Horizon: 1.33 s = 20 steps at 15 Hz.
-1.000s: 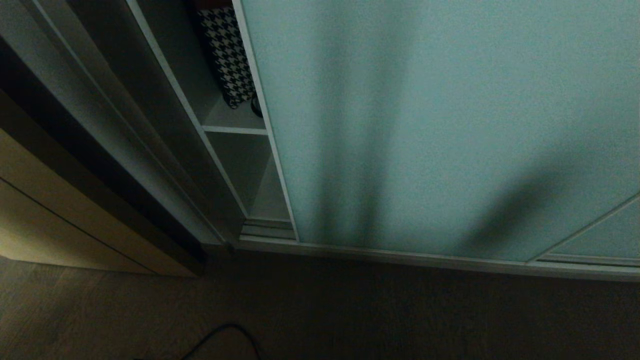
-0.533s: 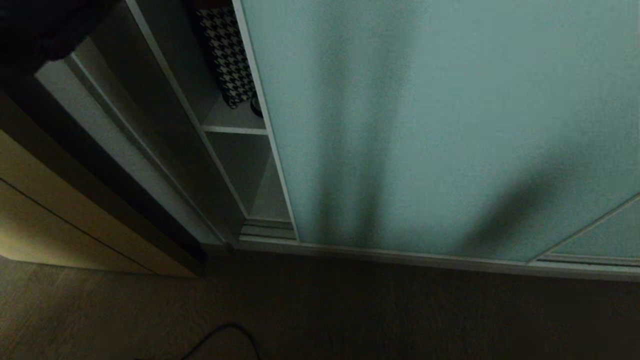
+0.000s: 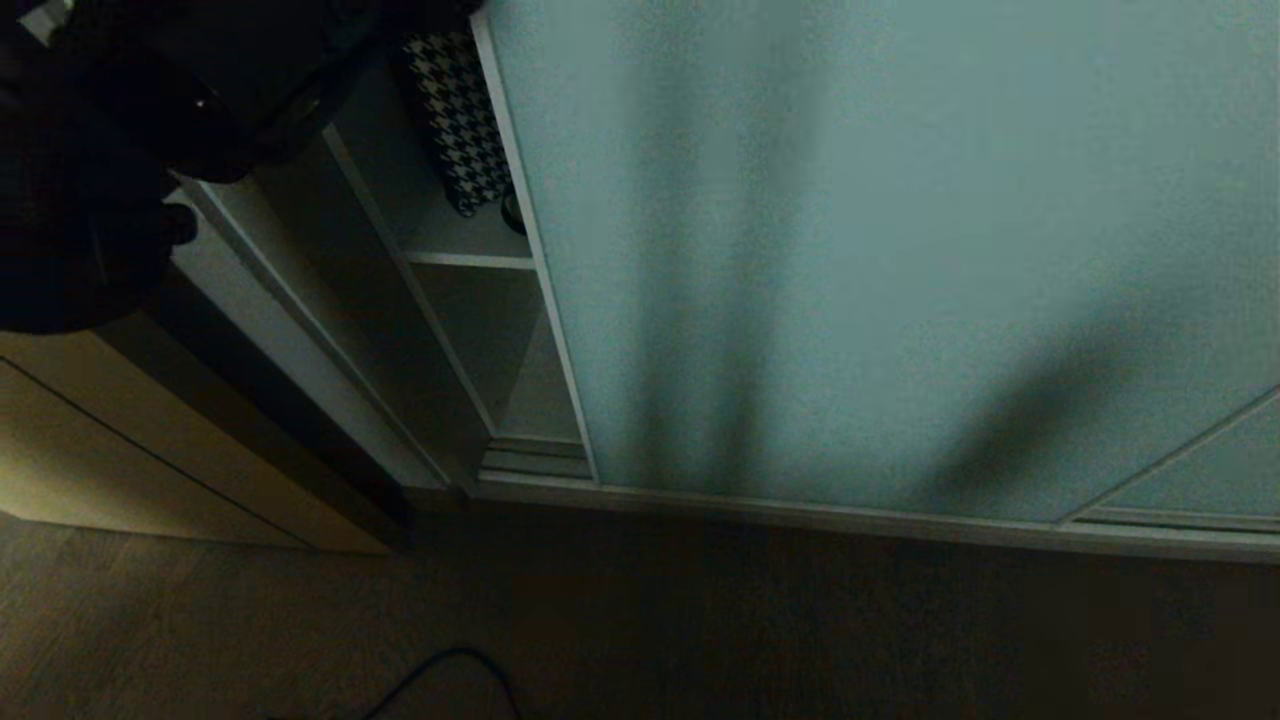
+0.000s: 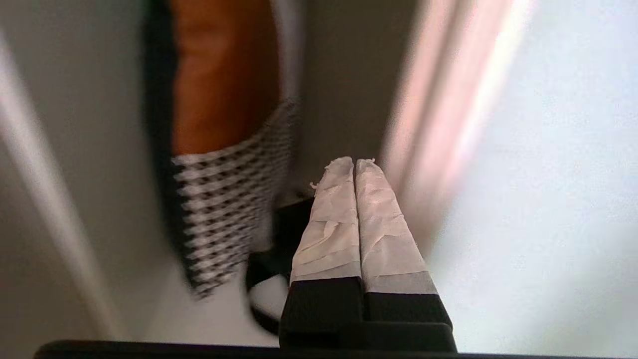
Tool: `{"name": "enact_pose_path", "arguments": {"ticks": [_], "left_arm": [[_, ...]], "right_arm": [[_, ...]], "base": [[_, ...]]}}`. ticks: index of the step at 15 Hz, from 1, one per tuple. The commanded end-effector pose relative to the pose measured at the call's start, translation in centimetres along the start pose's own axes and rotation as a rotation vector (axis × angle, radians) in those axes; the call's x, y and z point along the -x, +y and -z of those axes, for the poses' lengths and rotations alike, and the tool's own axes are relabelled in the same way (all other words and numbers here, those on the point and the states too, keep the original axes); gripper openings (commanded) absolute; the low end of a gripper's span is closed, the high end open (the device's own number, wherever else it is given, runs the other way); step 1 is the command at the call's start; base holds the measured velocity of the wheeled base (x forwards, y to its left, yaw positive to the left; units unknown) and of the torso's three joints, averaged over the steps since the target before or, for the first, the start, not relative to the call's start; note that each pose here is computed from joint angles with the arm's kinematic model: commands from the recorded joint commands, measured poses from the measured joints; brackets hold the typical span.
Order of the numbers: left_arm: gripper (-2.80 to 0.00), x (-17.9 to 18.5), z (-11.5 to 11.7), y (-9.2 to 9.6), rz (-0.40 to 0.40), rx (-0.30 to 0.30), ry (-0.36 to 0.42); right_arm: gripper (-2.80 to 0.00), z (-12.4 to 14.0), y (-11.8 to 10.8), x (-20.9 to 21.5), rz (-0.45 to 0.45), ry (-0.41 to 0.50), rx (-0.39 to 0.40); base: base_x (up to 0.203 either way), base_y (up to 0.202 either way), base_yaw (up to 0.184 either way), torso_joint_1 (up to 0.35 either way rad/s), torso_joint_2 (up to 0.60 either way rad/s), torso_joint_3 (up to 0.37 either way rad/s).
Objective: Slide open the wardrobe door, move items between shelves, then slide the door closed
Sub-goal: Open the door
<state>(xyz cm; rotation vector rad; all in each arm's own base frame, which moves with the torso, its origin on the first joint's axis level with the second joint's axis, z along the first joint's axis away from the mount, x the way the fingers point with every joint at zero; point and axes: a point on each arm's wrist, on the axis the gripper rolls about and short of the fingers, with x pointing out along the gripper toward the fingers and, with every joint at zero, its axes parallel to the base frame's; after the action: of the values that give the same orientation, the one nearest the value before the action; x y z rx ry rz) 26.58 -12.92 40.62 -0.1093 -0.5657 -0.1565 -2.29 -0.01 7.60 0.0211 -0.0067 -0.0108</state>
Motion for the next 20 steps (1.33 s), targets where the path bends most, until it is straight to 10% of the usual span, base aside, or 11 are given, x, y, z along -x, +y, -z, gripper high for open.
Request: {"name": "enact_pose_path", "arguments": {"ticks": [1,20], "left_arm": [[-2.8,-0.2,0.7,-0.7,0.027,0.007,0.0],[-2.8,-1.0,4.2,-9.7,0.278,0.131,-0.016]], "right_arm": [[-2.8,0.0,0.0,0.0,0.0,-0.001,0.0],[-2.8,0.0,0.0,0.0,0.0,-0.001,0.0]], "base": [[0.0,0.0,0.0,0.0,0.0,0.0],[0.0,0.0,0.0,0.0,0.0,0.0]]}}
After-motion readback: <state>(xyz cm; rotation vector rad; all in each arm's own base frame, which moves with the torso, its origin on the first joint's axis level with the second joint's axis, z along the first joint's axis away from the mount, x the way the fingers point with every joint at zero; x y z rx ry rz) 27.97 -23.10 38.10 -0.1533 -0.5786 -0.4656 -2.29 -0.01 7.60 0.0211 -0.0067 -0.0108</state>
